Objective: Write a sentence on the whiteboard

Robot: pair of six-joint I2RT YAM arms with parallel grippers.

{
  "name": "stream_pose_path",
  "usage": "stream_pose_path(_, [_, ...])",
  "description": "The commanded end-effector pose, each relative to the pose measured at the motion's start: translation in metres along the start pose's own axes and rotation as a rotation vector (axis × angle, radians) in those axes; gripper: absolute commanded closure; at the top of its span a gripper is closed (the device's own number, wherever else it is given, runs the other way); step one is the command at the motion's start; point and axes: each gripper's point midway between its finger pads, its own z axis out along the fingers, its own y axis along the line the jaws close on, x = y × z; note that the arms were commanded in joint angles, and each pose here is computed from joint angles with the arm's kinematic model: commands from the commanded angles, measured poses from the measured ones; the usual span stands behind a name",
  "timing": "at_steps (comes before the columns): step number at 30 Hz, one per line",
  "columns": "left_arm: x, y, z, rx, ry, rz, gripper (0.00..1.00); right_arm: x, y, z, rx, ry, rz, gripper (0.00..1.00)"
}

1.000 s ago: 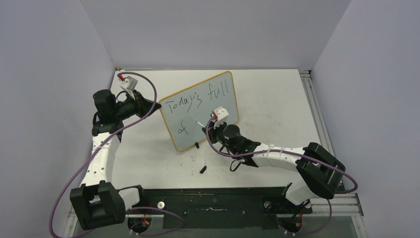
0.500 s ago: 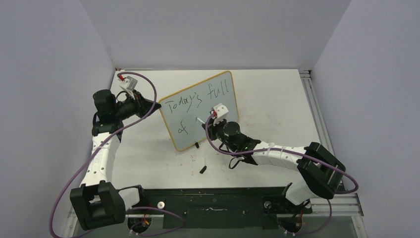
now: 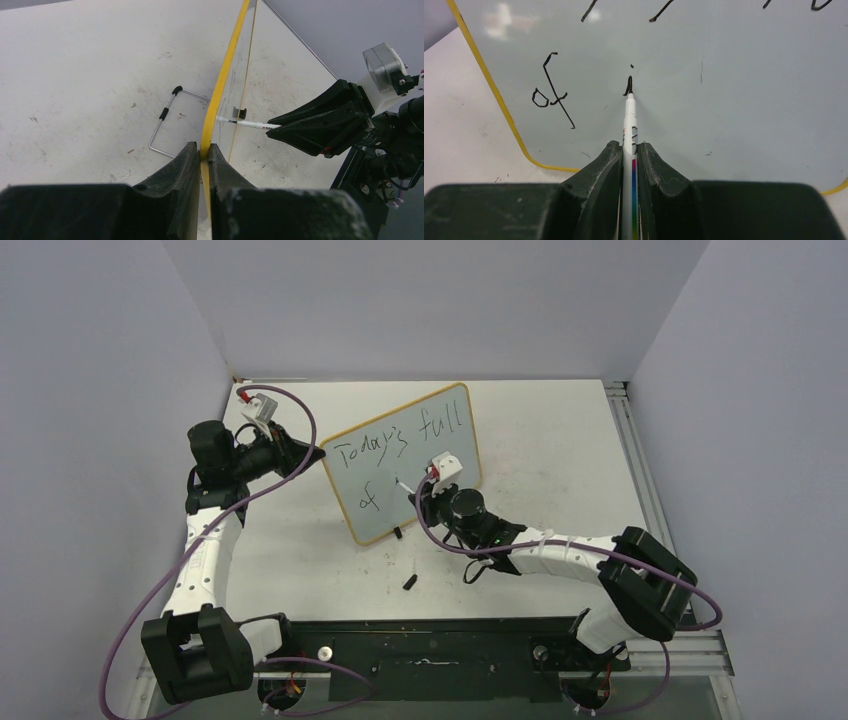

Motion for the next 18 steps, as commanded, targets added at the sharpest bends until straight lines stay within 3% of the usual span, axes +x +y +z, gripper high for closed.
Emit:
stream_pose_path(1, [-0.012,-0.007,-0.002,0.033,-0.027,0.041,1.0,0.028,0.001,-0.001,0.015,0.046,0.027,0.95])
stream_pose_path(10, [-0.012,-0.008,-0.002,0.034,-0.028,0.043,1.0,0.059,0.021,-0.005,-0.013,0.109,0.032,0.95])
stream_pose_path(18, [-0.012,-0.009,-0.002,0.035,-0.029,0.043,1.0,0.004,0.041,-0.018,-0.07,-0.015,0.077,0.95])
